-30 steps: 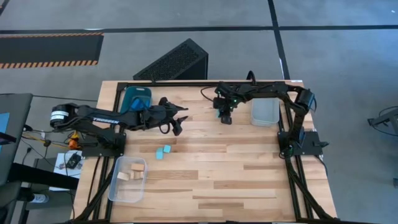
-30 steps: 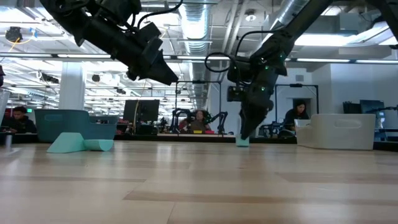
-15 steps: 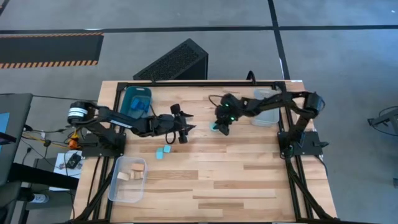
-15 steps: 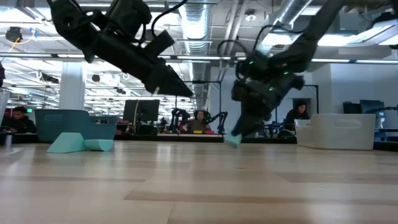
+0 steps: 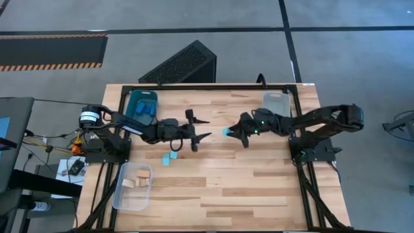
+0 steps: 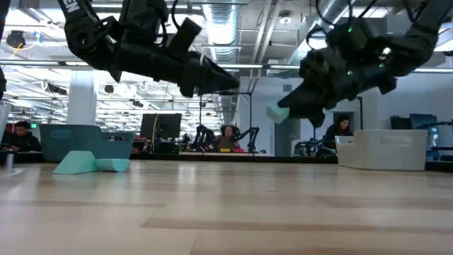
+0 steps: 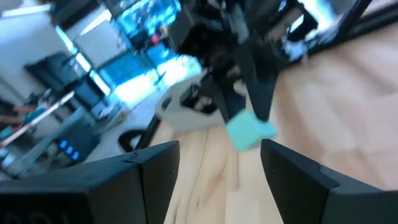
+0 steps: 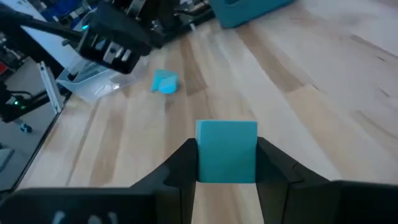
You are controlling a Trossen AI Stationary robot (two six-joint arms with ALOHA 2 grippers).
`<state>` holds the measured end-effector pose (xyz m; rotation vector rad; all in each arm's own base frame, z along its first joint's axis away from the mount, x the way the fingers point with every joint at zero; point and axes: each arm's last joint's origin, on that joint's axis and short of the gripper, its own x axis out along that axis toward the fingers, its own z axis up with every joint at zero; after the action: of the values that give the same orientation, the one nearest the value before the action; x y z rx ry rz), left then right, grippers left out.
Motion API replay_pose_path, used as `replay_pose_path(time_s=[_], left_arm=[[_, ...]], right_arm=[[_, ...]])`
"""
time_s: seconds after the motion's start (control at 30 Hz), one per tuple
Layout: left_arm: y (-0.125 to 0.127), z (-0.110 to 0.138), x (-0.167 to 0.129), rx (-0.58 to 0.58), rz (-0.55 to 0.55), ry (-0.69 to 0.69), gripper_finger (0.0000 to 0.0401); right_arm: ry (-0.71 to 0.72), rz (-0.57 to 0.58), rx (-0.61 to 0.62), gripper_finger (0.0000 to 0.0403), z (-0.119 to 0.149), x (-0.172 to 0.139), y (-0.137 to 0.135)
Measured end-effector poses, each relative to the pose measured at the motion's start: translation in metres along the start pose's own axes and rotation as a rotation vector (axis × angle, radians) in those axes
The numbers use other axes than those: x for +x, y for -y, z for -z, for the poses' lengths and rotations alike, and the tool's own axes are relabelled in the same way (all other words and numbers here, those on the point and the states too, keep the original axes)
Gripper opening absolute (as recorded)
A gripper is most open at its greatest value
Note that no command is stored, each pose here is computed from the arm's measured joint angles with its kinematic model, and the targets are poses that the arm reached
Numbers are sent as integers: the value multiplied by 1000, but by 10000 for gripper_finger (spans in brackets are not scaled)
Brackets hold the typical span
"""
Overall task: Sort & place blocks by color
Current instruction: Put the top light blue block into the grey bin
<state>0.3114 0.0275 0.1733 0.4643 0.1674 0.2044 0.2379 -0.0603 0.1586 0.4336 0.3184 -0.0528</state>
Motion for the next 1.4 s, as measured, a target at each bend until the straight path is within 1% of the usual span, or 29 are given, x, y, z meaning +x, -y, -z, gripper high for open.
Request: replay_pose_path(time_s=[0.1, 0.17, 0.23, 0.3, 0.43, 0.53, 0.6, 0.67, 0.77, 0.87, 0.97, 1.1, 1.2, 1.23, 1.3, 1.4], left_arm=[[0, -5, 0, -12, 17, 64, 217], [-2, -12, -1, -45, -10, 128, 217], [0, -19, -3, -51, -21, 182, 217], [3, -23, -4, -22, -9, 211, 217], [8, -30, -2, 33, 7, 229, 217], [8, -35, 1, 52, 11, 233, 217], [8, -38, 2, 70, 38, 259, 217], [8, -42, 4, 95, 67, 284, 217], [8, -45, 7, 118, 85, 275, 217], [8, -46, 11, 126, 103, 240, 217], [6, -49, 16, 151, 101, 232, 217], [11, -46, 30, 163, 115, 229, 217], [21, -37, 42, 210, 150, 206, 217], [25, -35, 45, 234, 141, 192, 217], [30, -34, 51, 272, 88, 160, 218], [35, -37, 57, 313, 42, 144, 225]], right_arm=[[49, -15, -30, 134, -4, -1, -14], [67, -29, -47, 134, -6, -3, -22], [74, -47, -67, 134, -7, -6, -30], [85, -44, -82, 134, -8, -9, -37], [81, 18, -103, 134, -4, -12, -49], [101, 20, -103, 134, -1, -12, -59], [120, 15, -108, 134, 0, -12, -65], [129, 39, -113, 134, 2, -12, -70], [123, 76, -118, 134, 5, -12, -72], [70, 107, -114, 134, 8, -15, -69], [59, 132, -97, 134, 7, -19, -67], [126, 90, -95, 134, 0, -23, -74], [157, 69, -97, 134, -4, -26, -78], [160, 71, -97, 134, -4, -27, -78], [166, 75, -97, 134, -5, -28, -79], [181, 71, -92, 134, -6, -28, -81]])
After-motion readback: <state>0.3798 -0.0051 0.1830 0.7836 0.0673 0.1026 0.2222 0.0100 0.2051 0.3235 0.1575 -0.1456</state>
